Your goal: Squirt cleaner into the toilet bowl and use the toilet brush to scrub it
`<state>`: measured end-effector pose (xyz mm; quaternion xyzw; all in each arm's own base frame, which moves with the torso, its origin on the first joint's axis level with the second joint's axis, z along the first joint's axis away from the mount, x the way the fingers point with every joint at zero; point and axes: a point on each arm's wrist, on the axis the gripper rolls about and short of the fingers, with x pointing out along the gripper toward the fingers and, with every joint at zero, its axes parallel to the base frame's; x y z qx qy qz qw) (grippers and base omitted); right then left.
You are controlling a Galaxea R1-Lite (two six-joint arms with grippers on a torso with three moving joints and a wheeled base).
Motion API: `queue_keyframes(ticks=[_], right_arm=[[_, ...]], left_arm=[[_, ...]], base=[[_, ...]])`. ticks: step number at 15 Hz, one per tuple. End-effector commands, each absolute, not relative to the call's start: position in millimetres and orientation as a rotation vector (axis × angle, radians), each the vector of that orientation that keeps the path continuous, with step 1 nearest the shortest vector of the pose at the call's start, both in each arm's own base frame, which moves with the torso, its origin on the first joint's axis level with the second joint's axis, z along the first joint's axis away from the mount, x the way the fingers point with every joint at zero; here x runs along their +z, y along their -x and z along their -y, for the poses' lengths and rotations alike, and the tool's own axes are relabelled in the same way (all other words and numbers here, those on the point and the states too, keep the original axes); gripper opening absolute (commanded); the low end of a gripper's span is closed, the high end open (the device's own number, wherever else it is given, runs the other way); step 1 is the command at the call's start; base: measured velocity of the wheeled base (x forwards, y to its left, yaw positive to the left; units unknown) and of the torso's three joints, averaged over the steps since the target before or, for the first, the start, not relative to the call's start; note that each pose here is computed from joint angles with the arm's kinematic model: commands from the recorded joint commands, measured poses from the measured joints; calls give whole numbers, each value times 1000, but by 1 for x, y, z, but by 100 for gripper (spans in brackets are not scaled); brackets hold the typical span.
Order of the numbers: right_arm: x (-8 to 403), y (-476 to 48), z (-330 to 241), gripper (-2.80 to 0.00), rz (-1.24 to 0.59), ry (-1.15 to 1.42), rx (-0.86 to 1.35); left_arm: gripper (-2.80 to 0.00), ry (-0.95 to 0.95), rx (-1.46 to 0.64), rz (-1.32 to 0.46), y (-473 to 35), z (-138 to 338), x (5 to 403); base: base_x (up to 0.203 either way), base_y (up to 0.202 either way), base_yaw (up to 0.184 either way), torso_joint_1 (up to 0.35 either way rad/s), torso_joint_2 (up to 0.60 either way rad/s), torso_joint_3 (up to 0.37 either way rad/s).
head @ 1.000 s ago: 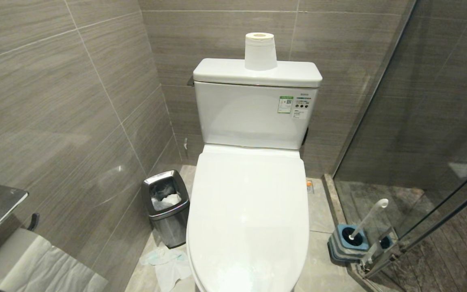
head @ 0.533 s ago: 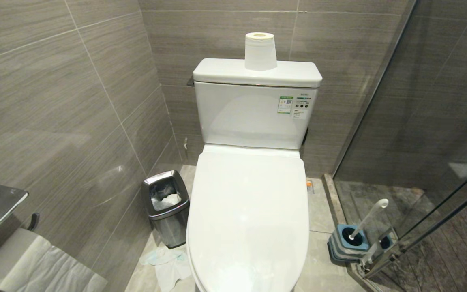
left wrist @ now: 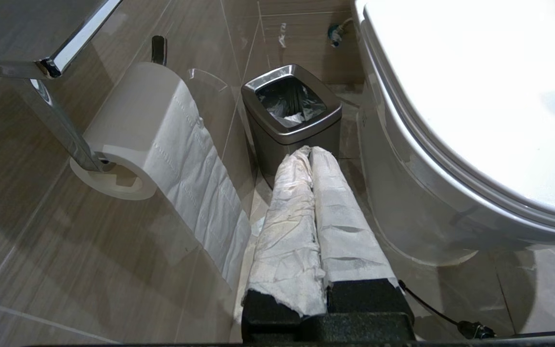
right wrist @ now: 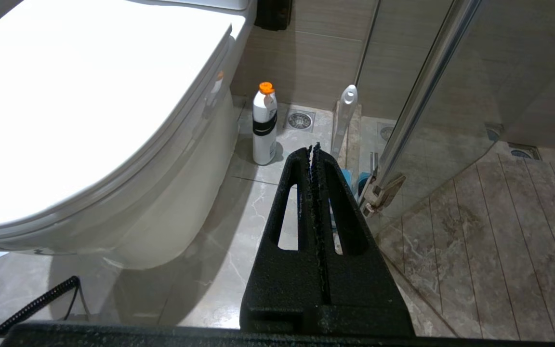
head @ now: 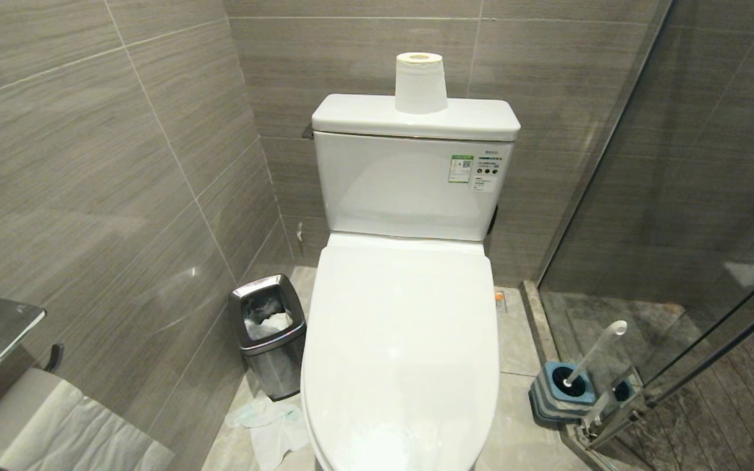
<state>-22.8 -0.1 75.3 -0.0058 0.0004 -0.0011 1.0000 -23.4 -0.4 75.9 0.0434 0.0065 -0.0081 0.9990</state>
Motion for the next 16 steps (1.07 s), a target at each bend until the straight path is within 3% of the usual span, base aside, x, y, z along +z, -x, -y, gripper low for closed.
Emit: queue_keyframes(ticks=[1,16], right_arm=[[75,23,0,-280,-3,12,-2],[75,23,0,-280,-5,12,-2]], left_arm=[[-280,-87,-16,-15,23,0,76],[-280,-87,-16,-15,23,0,76]], base=[[0,0,0,0,0,0],[0,0,0,0,0,0]])
